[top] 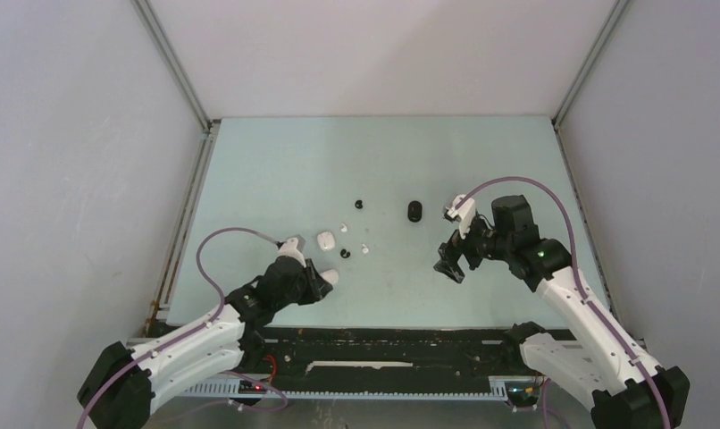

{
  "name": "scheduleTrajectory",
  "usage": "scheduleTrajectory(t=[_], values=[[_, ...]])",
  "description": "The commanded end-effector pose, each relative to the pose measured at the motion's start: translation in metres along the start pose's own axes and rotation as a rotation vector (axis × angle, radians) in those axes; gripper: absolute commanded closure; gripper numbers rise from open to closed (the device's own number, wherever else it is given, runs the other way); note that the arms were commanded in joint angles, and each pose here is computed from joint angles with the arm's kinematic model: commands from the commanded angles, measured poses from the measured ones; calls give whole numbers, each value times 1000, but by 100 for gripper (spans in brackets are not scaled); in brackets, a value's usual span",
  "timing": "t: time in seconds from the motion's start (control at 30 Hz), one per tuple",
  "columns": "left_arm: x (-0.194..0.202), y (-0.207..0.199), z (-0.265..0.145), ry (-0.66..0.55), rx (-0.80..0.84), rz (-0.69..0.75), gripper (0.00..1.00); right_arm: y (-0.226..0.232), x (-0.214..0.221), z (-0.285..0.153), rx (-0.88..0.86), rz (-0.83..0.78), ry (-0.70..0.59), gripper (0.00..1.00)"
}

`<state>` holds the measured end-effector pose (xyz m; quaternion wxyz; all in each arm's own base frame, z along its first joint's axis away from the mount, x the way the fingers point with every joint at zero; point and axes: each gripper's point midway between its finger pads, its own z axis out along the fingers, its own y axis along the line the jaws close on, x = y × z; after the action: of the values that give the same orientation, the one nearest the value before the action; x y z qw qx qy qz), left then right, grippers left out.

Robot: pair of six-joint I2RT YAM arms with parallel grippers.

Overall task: Insert the wireless bluetooth earbuds into the charging case
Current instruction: Place the charging case with the earbuds at the center of the board, then pick up the charging case from the center of the board.

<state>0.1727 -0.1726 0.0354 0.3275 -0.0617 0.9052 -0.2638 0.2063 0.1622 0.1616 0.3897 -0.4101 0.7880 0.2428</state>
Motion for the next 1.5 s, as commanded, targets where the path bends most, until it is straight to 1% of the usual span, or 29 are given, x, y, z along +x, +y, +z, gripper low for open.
scheduleTrajectory(t=[0.0,0.07,0.23,0.37,0.43,0.47,0.5,0.53,0.6,0.7,0.77,0.9,1.07,1.13,1.2,1.3,1.47], values=[[3,5,0,15,11,-40,90,-3,-5,1,12,-21,-13,0],[7,12,1,27,-11,-45,85,-3,-4,1,12,-21,-9,0],[6,24,-1,29,-87,-53,64,-3,-2,3,8,-19,2,0],[3,31,-4,24,-139,-51,54,-7,-2,5,22,-9,6,0],[2,33,-7,24,-151,-49,51,-21,-3,7,99,9,13,0],[1,33,-8,20,-157,-51,49,-42,-18,9,202,-5,-33,0],[-1,33,-10,11,-160,-56,47,-57,-7,7,301,15,25,0],[-2,34,-12,5,-167,-66,45,-71,-6,5,378,17,43,0],[-5,33,-17,-5,-172,-77,42,-87,-9,6,432,35,70,5],[-9,31,-26,-25,-163,-99,39,-91,-19,22,392,101,86,11],[-12,25,-30,-41,-130,-107,38,-96,-32,38,369,143,86,15],[-24,14,-38,-87,-95,-81,38,-109,-43,78,341,233,120,18],[-55,-21,-59,-244,-11,28,38,-127,-56,119,350,289,105,20],[-67,-34,-68,-308,16,98,38,-131,-53,133,359,302,145,21],[-73,-48,-74,-358,54,136,38,-136,-47,148,383,316,195,23],[-68,-75,-75,-342,172,198,38,-139,-40,164,392,349,242,24],[-57,-79,-63,-293,138,238,38,-146,-23,183,405,356,316,23]])
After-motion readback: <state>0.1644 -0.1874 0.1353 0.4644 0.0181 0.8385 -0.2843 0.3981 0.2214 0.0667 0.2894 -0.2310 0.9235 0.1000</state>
